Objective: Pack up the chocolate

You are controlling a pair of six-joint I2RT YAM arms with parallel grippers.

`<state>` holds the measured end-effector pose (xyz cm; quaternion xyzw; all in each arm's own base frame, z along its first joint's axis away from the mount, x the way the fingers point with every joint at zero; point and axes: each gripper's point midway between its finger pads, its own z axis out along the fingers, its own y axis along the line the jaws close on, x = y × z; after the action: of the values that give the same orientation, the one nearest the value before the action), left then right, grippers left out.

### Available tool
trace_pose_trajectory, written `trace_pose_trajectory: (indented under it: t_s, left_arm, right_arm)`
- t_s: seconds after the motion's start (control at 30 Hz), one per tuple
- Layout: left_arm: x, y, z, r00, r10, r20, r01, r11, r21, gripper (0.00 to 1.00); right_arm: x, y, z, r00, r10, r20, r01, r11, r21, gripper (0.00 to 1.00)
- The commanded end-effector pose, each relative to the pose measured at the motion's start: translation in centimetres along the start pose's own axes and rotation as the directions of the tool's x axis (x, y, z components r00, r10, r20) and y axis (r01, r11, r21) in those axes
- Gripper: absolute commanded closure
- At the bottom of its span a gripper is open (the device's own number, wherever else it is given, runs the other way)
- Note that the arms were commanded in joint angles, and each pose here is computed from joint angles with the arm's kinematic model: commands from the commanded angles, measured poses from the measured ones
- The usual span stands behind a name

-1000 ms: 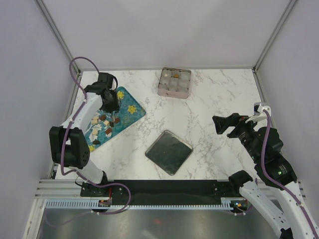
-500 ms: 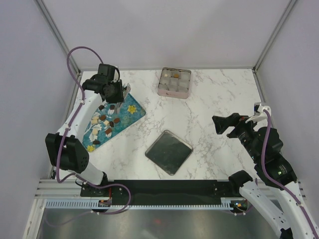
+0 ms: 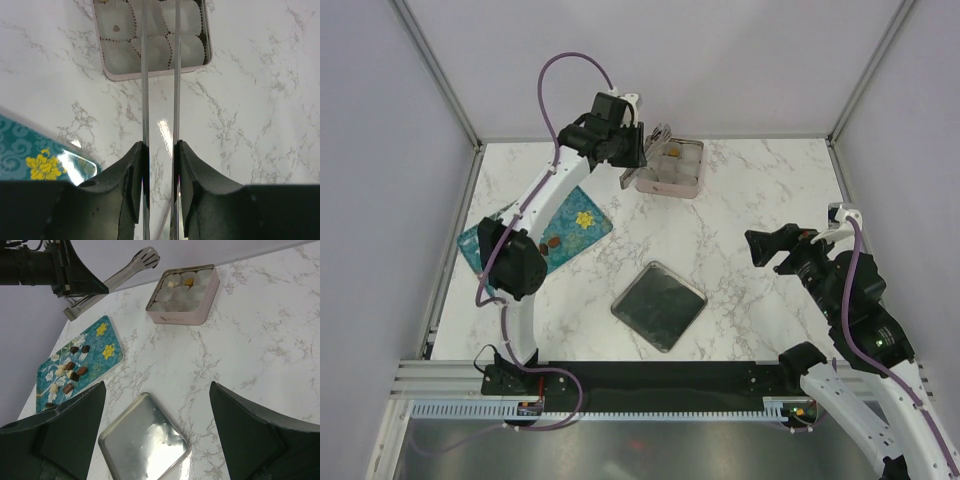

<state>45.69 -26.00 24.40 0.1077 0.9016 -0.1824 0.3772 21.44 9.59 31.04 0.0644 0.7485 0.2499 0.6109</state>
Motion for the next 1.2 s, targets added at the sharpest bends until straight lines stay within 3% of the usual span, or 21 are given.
trace_pose_trajectory:
  t_s: [0.0,0.3,0.6,1.17]
  left_arm:
    - [-3.2,-2.1,1.7,0.995,-0.009,0.100,-0.001,0.996,0.091,0.67]
    - [-3.7,-3.1,7.9,0.984,0.014,0.178,-0.041,0.988,0.149,0.67]
    - [-2.4,-3.3,12.3,0.981,0.050,0.189,-0.081,0.984,0.157,0.66]
    - [-0.8,-3.0,15.7,0.980,0.089,0.179,-0.119,0.980,0.161,0.60]
  right_arm:
    - [-2.8,1.3,-0.2,0.997,-0.007,0.076,0.009,0.999,-0.031,0.07]
    - [-3.7,1.4,-0.3,0.995,-0.021,0.094,0.024,0.999,-0.025,0.07]
    - [-4.3,1.7,-0.4,0.994,-0.011,0.106,0.014,0.999,-0.028,0.07]
    - [-3.9,1.4,0.3,0.996,-0.011,0.089,0.012,1.000,-0.006,0.07]
